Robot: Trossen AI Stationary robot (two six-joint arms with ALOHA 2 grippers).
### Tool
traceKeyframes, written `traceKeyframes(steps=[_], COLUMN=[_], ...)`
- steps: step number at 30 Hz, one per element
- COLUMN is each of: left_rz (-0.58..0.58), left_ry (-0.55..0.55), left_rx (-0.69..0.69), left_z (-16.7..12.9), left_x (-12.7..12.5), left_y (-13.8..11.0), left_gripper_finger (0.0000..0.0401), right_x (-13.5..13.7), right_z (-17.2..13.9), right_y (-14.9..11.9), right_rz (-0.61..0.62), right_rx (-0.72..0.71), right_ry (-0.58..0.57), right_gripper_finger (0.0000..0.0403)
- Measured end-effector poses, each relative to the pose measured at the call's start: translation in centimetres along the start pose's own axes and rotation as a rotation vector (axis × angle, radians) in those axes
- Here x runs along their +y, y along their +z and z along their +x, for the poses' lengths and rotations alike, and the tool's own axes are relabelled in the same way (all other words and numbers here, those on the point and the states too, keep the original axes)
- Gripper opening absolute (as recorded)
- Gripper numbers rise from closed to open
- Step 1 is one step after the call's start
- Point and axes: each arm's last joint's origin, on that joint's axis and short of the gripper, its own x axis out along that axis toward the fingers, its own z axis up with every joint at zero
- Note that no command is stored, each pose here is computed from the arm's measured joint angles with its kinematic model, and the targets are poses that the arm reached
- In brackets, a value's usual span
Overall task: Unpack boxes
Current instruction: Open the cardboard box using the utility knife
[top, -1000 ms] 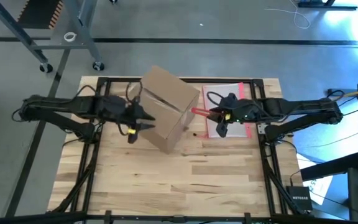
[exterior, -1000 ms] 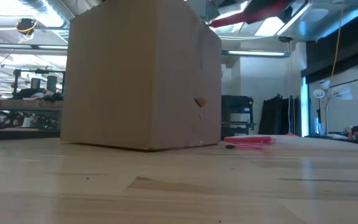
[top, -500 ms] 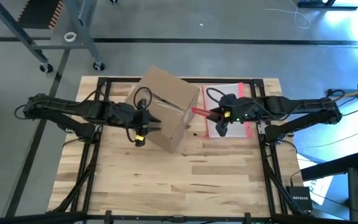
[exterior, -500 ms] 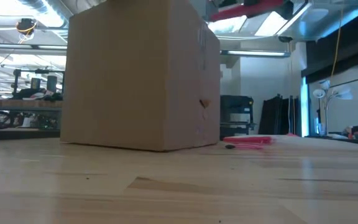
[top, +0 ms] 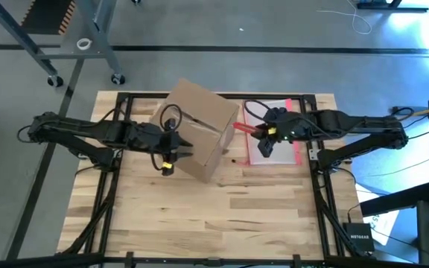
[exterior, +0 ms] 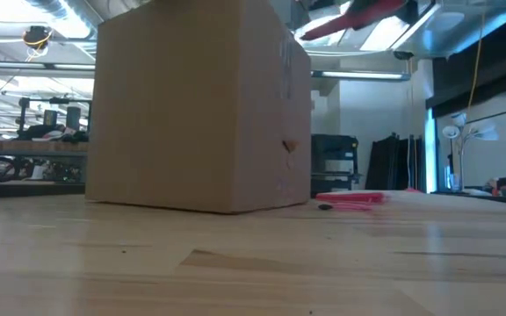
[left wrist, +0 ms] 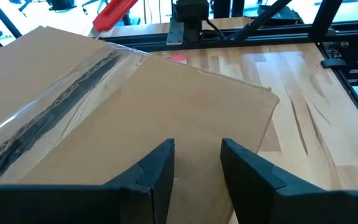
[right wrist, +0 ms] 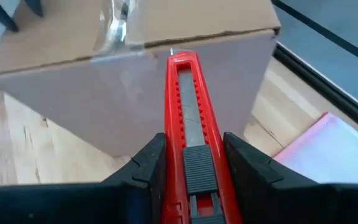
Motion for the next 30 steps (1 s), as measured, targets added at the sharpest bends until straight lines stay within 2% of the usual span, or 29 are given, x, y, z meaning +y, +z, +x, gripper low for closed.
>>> traceKeyframes(steps=[13,21,30], left_rz=[0.006,0.018,-0.013], left_ry=[0.000,-0.003,-0.009], left_rx=[-0.004,-0.020,-0.070], left_z=[0.0,1.1,-0.7], left_x=[0.0,-0.3,-0.3], left_y=[0.0,0.2,1.6], left_gripper_finger=[0.0127,0.0127,0.0127], right_x=[0.4,1.1,1.2], right_z=[0.7,2.9,2.5], right_y=[1.4,1.3,1.3], right_rz=[-0.030,-0.075,-0.083], right_rx=[0.055,0.117,0.130], right_ry=[-0.001,0.009,0.058], right_gripper_finger=[0.0126,0.0123,0.0123])
